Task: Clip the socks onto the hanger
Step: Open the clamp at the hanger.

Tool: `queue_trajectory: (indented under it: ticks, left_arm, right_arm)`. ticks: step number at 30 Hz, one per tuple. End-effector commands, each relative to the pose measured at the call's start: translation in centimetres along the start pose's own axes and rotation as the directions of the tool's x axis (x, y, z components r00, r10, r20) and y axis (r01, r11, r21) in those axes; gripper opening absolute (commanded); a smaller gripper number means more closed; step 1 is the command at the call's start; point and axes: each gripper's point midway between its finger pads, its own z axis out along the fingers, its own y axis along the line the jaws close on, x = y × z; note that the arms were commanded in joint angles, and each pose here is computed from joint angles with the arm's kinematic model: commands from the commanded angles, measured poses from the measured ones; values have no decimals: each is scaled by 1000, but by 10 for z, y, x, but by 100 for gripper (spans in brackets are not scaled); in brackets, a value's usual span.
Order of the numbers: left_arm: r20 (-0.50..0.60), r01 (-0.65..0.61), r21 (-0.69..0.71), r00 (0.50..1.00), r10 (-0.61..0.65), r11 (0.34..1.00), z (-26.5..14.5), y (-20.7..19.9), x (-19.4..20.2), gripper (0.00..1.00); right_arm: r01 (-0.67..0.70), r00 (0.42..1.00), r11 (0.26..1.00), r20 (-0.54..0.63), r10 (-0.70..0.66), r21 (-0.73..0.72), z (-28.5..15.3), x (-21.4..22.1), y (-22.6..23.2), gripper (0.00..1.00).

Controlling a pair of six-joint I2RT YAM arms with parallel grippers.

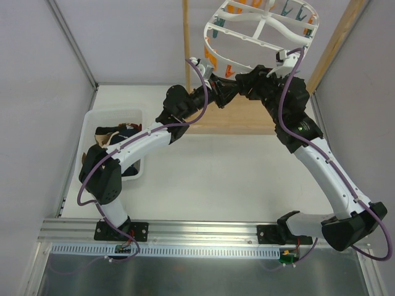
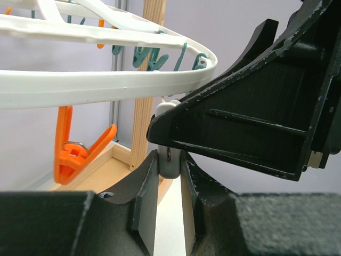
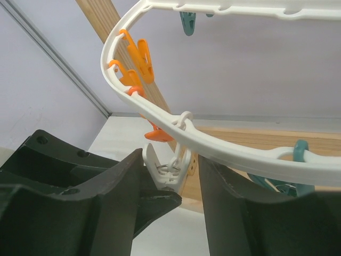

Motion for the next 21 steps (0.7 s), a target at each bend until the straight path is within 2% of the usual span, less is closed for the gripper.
queue_trajectory:
  ticks: [1,3,4,6,9,11,15,19,21]
  left_arm:
    - [-60,-3,68,998,7,998,-5,-11,18,17]
    - [-63,-2,69,998,6,998,-6,-11,19,17]
    - [-63,-3,69,998,7,998,-6,-12,19,17]
    - [-64,-1,68,998,6,998,-6,-11,20,17]
    - [-67,1,66,998,3,998,-7,-10,21,18]
    - [-65,-1,70,998,5,998,-6,-12,20,18]
    - [-60,10,63,998,-6,998,-9,-13,17,29]
    - [-32,11,47,999,-9,999,-20,-16,4,54]
    - [-17,34,22,999,-33,999,-30,-16,-5,59]
  right_arm:
    - [5,975,999,220,4,-40,-7,-72,17,48]
    - [6,976,999,219,3,-39,-7,-72,17,41]
    - [7,975,999,222,2,-40,-7,-72,17,29]
    - [6,975,999,223,2,-32,-7,-72,16,12]
    - [4,974,1000,226,3,-29,-7,-73,15,1]
    - [5,975,1000,224,2,-30,-7,-72,15,1]
    - [12,977,999,212,-5,-35,-7,-69,16,1]
    - [24,980,999,198,-18,-24,-7,-65,13,1]
    - [34,981,999,190,-31,-16,-8,-63,11,1]
